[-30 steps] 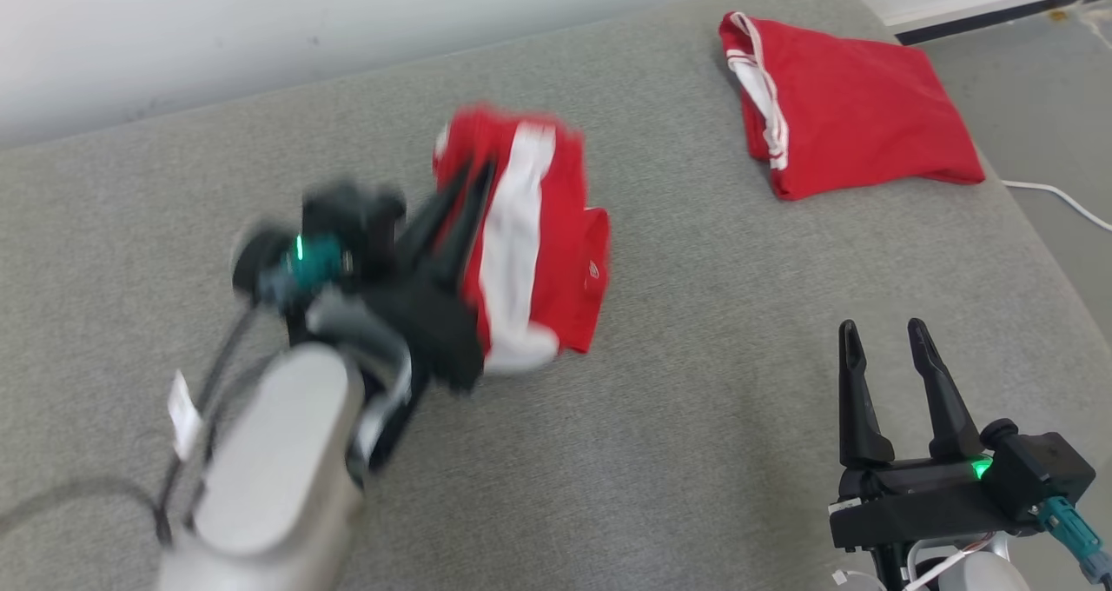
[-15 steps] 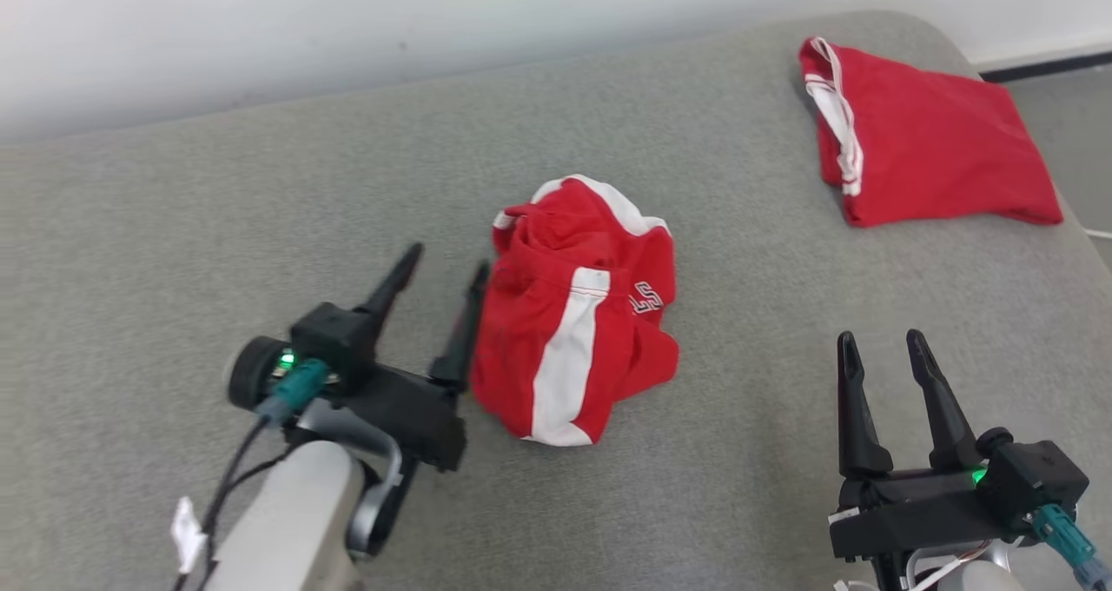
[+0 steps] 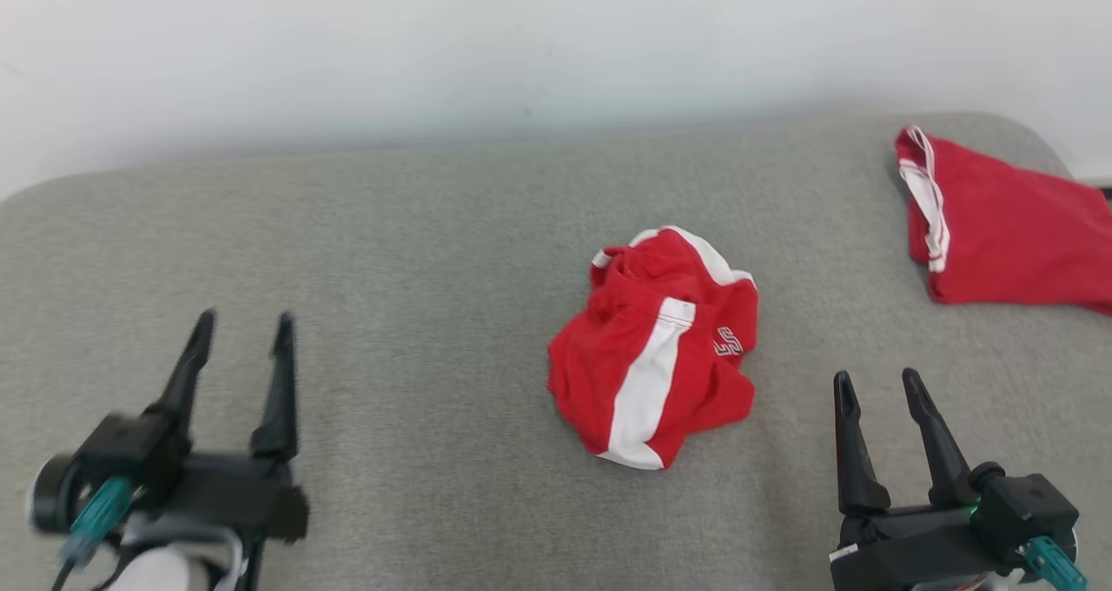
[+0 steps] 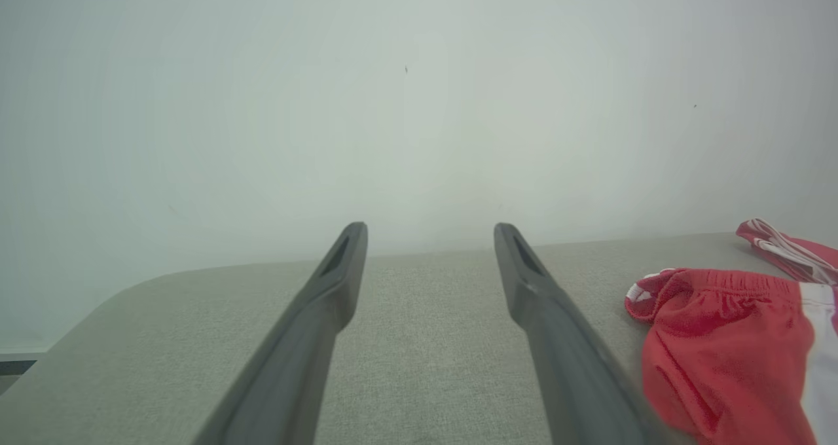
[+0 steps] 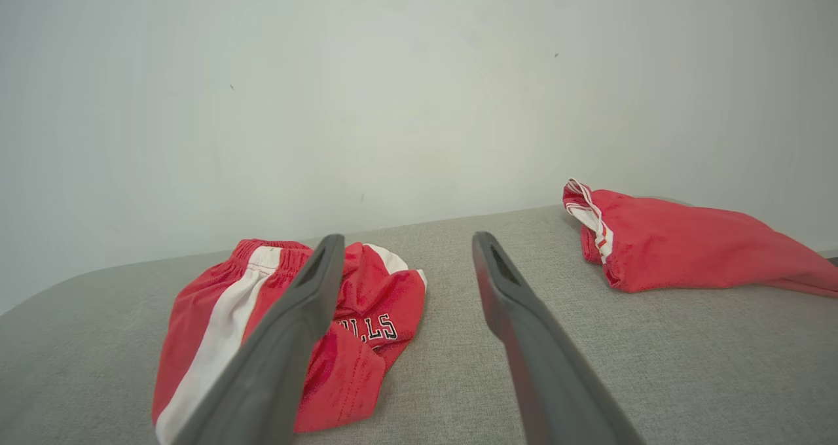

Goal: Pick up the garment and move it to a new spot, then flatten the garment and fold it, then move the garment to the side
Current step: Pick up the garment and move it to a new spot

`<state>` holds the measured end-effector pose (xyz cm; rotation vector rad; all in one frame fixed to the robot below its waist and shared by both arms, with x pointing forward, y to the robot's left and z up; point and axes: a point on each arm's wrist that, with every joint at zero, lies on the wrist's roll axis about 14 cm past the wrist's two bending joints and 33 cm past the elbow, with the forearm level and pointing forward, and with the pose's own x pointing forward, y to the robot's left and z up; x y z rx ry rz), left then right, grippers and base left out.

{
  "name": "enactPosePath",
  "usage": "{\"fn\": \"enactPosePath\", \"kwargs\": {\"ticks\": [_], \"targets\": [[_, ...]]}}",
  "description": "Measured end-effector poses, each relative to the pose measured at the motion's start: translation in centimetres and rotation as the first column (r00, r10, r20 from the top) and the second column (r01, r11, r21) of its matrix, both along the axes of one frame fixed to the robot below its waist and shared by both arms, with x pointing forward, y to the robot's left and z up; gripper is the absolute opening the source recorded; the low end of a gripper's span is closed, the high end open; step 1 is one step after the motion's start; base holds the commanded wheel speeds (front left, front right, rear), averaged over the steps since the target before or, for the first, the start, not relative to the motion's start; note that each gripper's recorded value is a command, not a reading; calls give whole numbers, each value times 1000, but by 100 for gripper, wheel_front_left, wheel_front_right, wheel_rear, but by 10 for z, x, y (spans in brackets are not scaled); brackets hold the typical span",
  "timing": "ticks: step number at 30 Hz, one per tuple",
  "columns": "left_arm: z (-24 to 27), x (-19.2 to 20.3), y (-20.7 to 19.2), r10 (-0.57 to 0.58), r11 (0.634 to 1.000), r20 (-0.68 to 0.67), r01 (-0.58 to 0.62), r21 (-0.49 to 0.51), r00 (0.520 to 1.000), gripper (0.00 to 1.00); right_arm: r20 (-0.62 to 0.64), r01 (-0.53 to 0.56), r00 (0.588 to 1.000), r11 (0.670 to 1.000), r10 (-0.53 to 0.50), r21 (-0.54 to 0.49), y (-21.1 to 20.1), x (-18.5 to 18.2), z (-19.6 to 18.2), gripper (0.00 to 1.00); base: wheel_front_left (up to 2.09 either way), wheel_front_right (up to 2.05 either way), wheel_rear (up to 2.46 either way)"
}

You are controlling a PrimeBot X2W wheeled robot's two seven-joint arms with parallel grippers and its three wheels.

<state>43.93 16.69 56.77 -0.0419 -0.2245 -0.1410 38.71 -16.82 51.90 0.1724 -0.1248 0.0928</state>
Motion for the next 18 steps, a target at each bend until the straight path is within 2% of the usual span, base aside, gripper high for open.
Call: {"fn": "enactPosePath", "kwargs": {"ticks": [7,12,18], "targets": [[-5,-50,48,143,989,-6,-143,-22,990,100,10,-56,998,998,56,0,19,-5,3,100,0,0,0],[-19,-73,56,182,982,-39,-184,-44,982,100,12,-89,996,996,89,-6,28,-5,4,100,0,0,0],[-31,-83,57,204,975,-70,-210,-75,976,100,-16,-102,995,995,102,-7,31,-5,-5,100,0,0,0]]}}
